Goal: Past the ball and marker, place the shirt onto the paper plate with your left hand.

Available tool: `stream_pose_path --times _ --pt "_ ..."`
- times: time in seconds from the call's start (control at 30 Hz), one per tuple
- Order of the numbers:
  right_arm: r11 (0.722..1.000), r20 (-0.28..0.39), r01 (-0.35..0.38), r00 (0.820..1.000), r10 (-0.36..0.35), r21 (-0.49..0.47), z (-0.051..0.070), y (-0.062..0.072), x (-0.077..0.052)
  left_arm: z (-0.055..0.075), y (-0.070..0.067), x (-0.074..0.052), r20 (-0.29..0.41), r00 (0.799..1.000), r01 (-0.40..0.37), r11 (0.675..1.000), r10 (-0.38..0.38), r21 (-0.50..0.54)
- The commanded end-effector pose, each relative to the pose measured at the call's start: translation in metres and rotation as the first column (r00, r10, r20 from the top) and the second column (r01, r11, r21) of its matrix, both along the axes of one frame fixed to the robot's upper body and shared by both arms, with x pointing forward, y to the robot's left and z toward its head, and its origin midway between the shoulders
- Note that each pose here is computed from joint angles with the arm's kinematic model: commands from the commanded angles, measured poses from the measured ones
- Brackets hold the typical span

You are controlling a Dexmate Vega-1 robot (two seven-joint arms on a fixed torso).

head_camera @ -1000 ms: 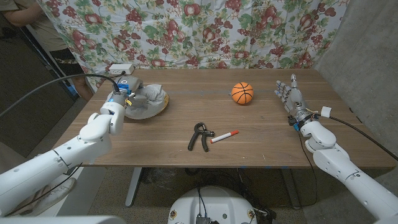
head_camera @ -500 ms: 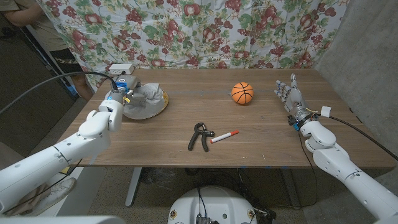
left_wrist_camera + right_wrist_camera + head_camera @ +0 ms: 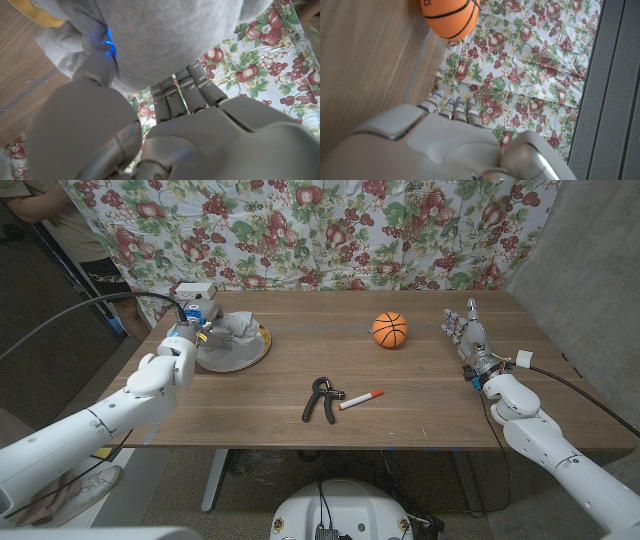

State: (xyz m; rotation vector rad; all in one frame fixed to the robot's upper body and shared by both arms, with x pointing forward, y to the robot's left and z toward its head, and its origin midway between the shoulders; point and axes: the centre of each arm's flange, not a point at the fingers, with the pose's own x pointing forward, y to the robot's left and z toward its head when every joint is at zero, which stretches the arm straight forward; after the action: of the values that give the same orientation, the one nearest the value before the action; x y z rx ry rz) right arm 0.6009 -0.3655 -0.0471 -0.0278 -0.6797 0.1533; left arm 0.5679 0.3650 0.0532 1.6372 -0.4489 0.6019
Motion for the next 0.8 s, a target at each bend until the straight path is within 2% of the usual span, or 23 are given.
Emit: stream_pose_path --times 0.03,0.47,0.8 --pt "1.000 -0.002 0.005 1.000 -0.005 -0.002 -0.001 -0.002 -0.001 0.006 0.007 0.010 -0.024 1.000 -0.012 1.000 0.011 -0.017" --pt "1.000 -0.003 0.012 1.000 -0.012 0.005 -0.002 -0.002 0.000 0.018 0.011 0.023 -0.025 1.000 0.002 0.999 -0.003 -0.034" --pt "1.000 -0.011 0.019 1.000 -0.019 0.013 -0.005 -0.002 0.001 0.022 0.013 0.032 -0.033 0.999 0.008 0.999 -0.009 -0.034"
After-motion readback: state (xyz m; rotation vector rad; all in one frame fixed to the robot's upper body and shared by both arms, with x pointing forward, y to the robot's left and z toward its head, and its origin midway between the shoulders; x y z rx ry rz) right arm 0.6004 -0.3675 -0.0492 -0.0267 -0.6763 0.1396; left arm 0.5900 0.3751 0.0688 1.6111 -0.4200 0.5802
